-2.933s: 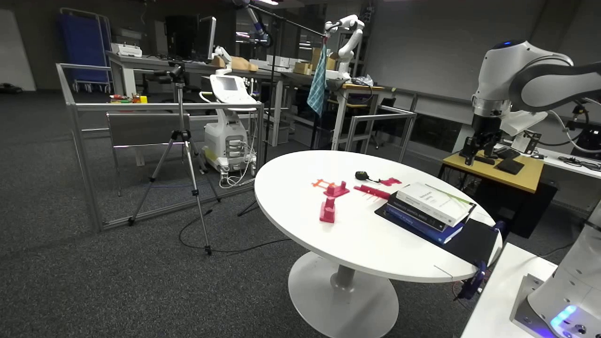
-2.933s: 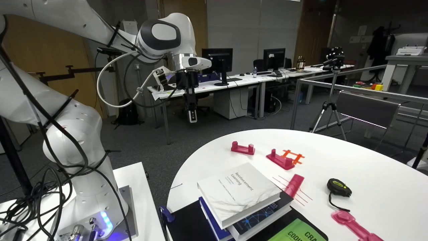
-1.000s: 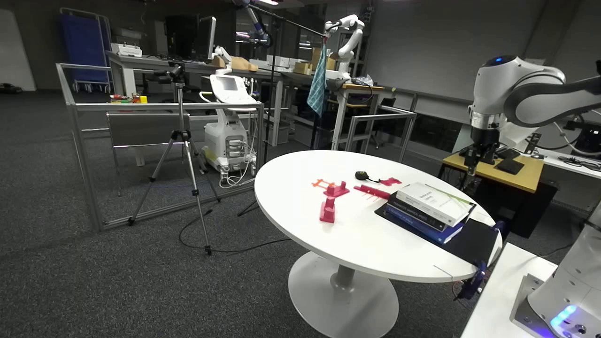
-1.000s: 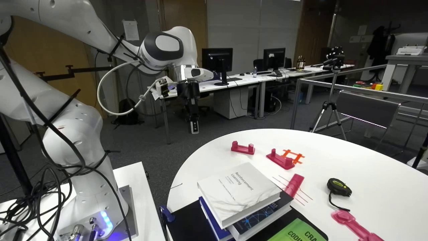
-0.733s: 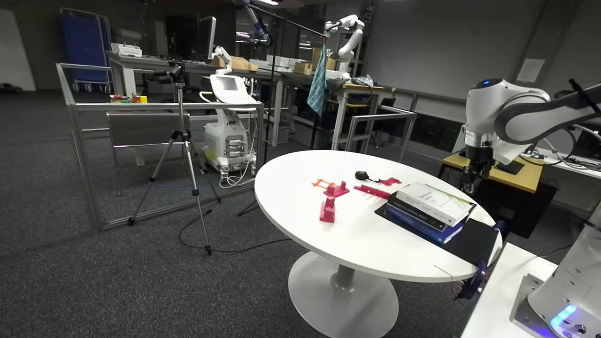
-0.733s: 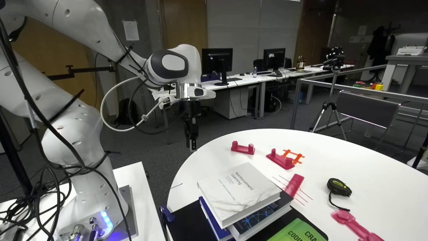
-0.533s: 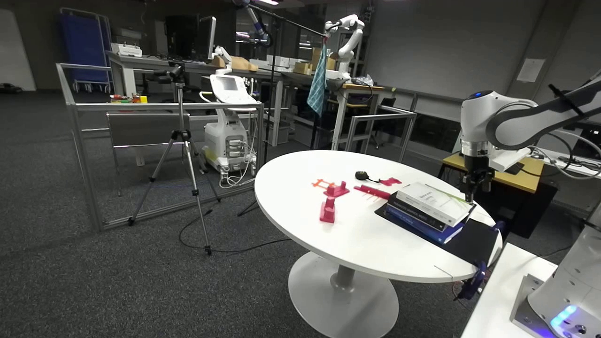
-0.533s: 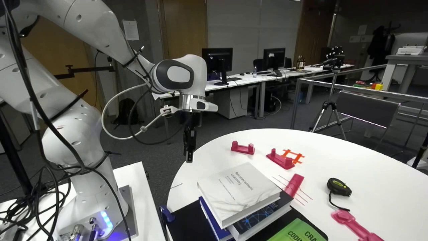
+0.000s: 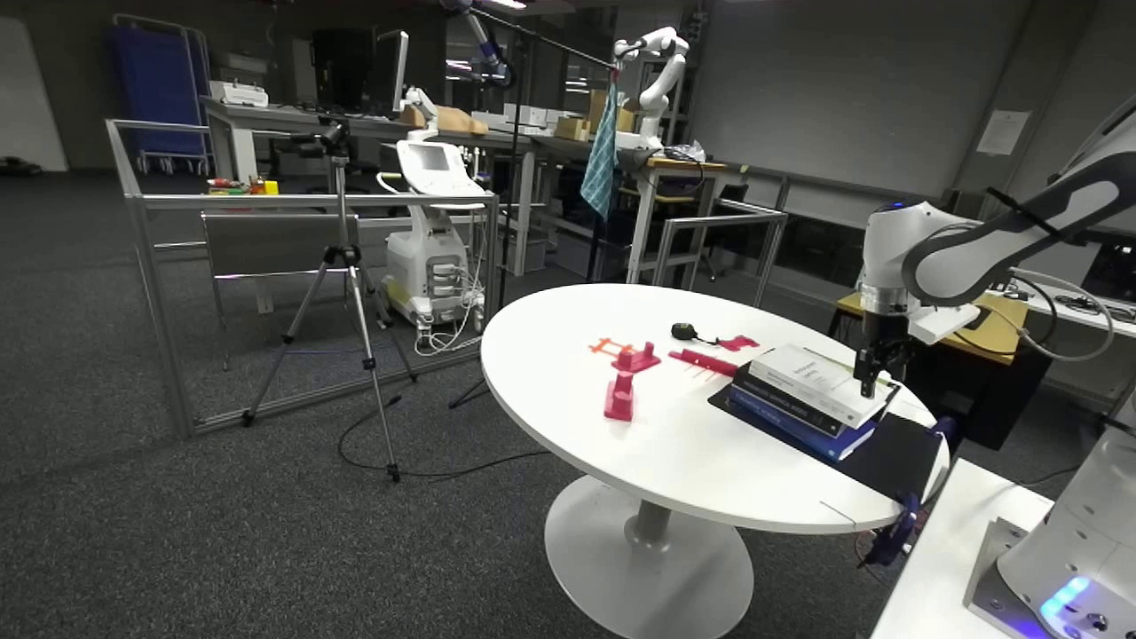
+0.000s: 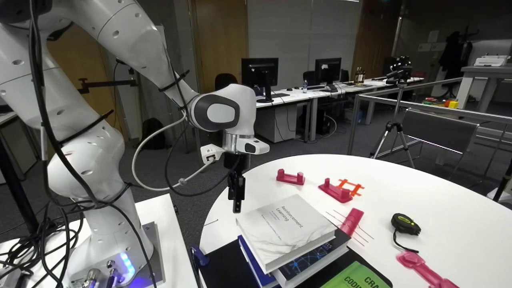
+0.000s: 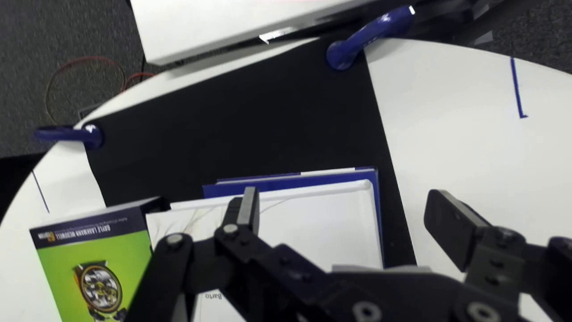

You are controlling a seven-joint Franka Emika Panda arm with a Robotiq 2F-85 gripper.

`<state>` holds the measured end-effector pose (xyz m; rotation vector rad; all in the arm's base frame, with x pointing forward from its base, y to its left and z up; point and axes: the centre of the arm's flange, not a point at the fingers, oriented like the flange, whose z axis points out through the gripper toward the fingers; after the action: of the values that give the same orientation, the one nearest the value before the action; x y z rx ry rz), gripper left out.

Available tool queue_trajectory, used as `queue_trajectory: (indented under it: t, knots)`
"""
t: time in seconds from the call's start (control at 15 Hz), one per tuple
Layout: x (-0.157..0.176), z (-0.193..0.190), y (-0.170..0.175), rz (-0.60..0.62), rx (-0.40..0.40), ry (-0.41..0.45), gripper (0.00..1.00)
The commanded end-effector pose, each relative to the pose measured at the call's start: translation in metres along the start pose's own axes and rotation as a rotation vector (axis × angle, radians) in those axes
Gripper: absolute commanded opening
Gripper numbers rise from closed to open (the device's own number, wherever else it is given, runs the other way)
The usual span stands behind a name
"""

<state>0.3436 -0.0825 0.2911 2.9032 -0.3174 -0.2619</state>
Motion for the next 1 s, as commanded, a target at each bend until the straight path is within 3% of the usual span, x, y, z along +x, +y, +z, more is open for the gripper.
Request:
queue_trajectory:
  t: [0.0, 0.07, 0.27, 0.93]
  knots:
    - [0.016, 0.029, 0.009, -0.156, 0.043, 0.034, 1.00]
    - [0.008, 0.013, 0.000, -0.079, 0.011, 0.034, 1.00]
    - [0.012, 0.027, 0.003, -0.131, 0.025, 0.020, 1.00]
    - [-0.018, 0.008, -0.016, -0.105, -0.043, -0.021, 1.00]
